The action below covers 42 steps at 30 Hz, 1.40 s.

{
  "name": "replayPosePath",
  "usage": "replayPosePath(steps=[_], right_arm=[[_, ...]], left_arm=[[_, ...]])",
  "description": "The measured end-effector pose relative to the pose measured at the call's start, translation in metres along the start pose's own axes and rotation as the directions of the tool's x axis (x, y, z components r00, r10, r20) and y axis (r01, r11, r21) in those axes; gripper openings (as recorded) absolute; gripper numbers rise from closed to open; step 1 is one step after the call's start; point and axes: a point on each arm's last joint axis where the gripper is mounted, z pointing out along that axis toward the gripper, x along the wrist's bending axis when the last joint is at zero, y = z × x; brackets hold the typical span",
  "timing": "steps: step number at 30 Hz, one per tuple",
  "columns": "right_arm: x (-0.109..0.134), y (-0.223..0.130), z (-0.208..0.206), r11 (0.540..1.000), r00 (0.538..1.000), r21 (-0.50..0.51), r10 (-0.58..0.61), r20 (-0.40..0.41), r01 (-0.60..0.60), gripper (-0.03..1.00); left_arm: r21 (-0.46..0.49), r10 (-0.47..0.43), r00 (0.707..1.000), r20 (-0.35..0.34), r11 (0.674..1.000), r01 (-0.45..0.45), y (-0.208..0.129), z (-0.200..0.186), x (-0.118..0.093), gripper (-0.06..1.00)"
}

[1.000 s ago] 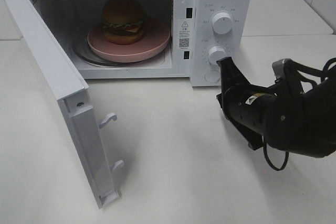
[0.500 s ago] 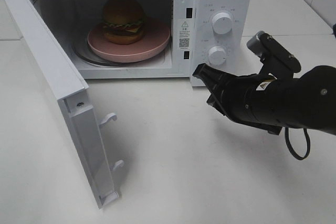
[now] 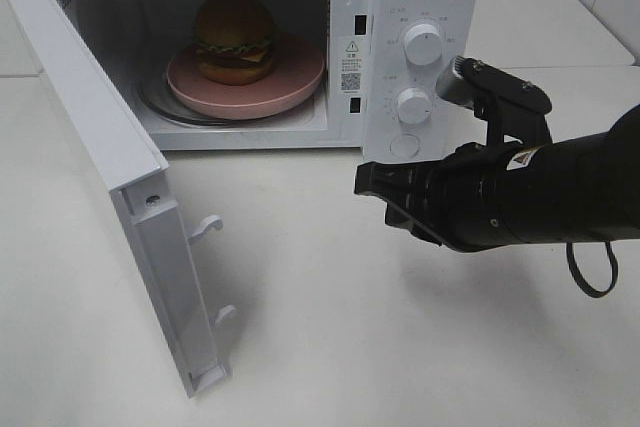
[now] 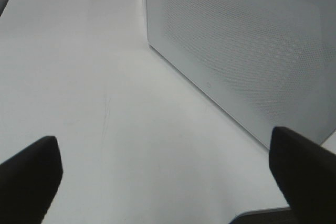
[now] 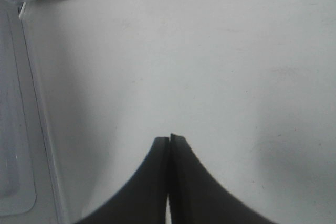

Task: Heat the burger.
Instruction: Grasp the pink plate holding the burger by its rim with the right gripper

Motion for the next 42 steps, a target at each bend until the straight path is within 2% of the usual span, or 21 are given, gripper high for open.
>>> replayPosePath(steps=[11, 20, 21, 23, 25, 26, 27, 28, 29, 30, 31, 32, 33, 34, 35, 36, 37, 38, 39, 41, 42], right_arm=[[0.024, 0.008, -0.007, 0.956, 0.968, 0.155, -0.24, -0.079, 0.25, 0.01], [0.039, 0.022, -0.021, 0.787, 0.838, 0.297, -0.534, -0.111, 0.541, 0.02], [0.039, 0.026, -0.024, 0.718, 0.778, 0.322, -0.618, -0.116, 0.618, 0.03], [0.039, 0.028, -0.026, 0.677, 0.743, 0.335, -0.658, -0.122, 0.655, 0.03], [0.04, 0.033, -0.031, 0.55, 0.629, 0.359, -0.761, -0.158, 0.754, 0.03], [0.04, 0.033, -0.031, 0.55, 0.629, 0.359, -0.761, -0.158, 0.754, 0.03], [0.041, 0.035, -0.034, 0.461, 0.551, 0.367, -0.812, -0.192, 0.808, 0.03], [0.041, 0.035, -0.034, 0.461, 0.551, 0.367, -0.812, -0.192, 0.808, 0.03], [0.041, 0.035, -0.035, 0.419, 0.513, 0.368, -0.833, -0.209, 0.83, 0.03], [0.042, 0.037, -0.038, 0.31, 0.411, 0.357, -0.876, -0.251, 0.881, 0.03], [0.042, 0.037, -0.038, 0.31, 0.411, 0.357, -0.876, -0.251, 0.881, 0.03], [0.042, 0.038, -0.039, 0.262, 0.365, 0.35, -0.891, -0.27, 0.899, 0.03], [0.042, 0.039, -0.04, 0.142, 0.246, 0.32, -0.917, -0.314, 0.937, 0.04], [0.042, 0.039, -0.04, 0.142, 0.246, 0.32, -0.917, -0.314, 0.937, 0.04], [0.043, 0.039, -0.04, 0.02, 0.123, 0.28, -0.926, -0.357, 0.96, 0.04], [0.043, 0.039, -0.041, -0.029, 0.072, 0.26, -0.926, -0.371, 0.965, 0.04], [0.043, 0.039, -0.041, -0.029, 0.072, 0.26, -0.926, -0.371, 0.965, 0.04], [0.043, 0.04, -0.041, -0.137, -0.041, 0.216, -0.916, -0.4, 0.967, 0.05], [0.043, 0.04, -0.041, -0.137, -0.041, 0.216, -0.916, -0.4, 0.967, 0.05], [0.042, 0.039, -0.041, -0.286, -0.195, 0.152, -0.879, -0.434, 0.946, 0.06], [0.042, 0.039, -0.041, -0.324, -0.235, 0.138, -0.867, -0.439, 0.936, 0.07]], left_arm=[[0.0, 0.0, 1.0, 0.0, 1.0, 0.0, 0.0, 0.0, 0.0, 0.99], [0.0, 0.0, 1.0, 0.0, 1.0, 0.0, 0.0, 0.0, 0.0, 0.99], [0.0, 0.0, 1.0, 0.0, 1.0, 0.0, 0.0, 0.0, 0.0, 0.99], [0.0, 0.0, 1.0, 0.0, 1.0, 0.0, 0.0, 0.0, 0.0, 0.99], [0.0, 0.0, 1.0, 0.0, 1.0, 0.0, 0.0, 0.0, 0.0, 0.99], [0.0, 0.0, 1.0, 0.0, 1.0, 0.0, 0.0, 0.0, 0.0, 0.99], [0.0, 0.0, 1.0, 0.0, 1.0, 0.0, 0.0, 0.0, 0.0, 0.99], [0.0, 0.0, 1.0, 0.0, 1.0, 0.0, 0.0, 0.0, 0.0, 0.99], [0.0, 0.0, 1.0, 0.0, 1.0, 0.0, 0.0, 0.0, 0.0, 0.99], [0.0, 0.0, 1.0, 0.0, 1.0, 0.0, 0.0, 0.0, 0.0, 0.99], [0.0, 0.0, 1.0, 0.0, 1.0, 0.0, 0.0, 0.0, 0.0, 0.99], [0.0, 0.0, 1.0, 0.0, 1.0, 0.0, 0.0, 0.0, 0.0, 0.99], [0.0, 0.0, 1.0, 0.0, 1.0, 0.0, 0.0, 0.0, 0.0, 0.99], [0.0, 0.0, 1.0, 0.0, 1.0, 0.0, 0.0, 0.0, 0.0, 0.99], [0.0, 0.0, 1.0, 0.0, 1.0, 0.0, 0.0, 0.0, 0.0, 0.99], [0.0, 0.0, 1.0, 0.0, 1.0, 0.0, 0.0, 0.0, 0.0, 0.99], [0.0, 0.0, 1.0, 0.0, 1.0, 0.0, 0.0, 0.0, 0.0, 0.99], [0.0, 0.0, 1.0, 0.0, 1.0, 0.0, 0.0, 0.0, 0.0, 0.99], [0.0, 0.0, 1.0, 0.0, 1.0, 0.0, 0.0, 0.0, 0.0, 0.99], [0.0, 0.0, 1.0, 0.0, 1.0, 0.0, 0.0, 0.0, 0.0, 0.99], [0.0, 0.0, 1.0, 0.0, 1.0, 0.0, 0.0, 0.0, 0.0, 0.99]])
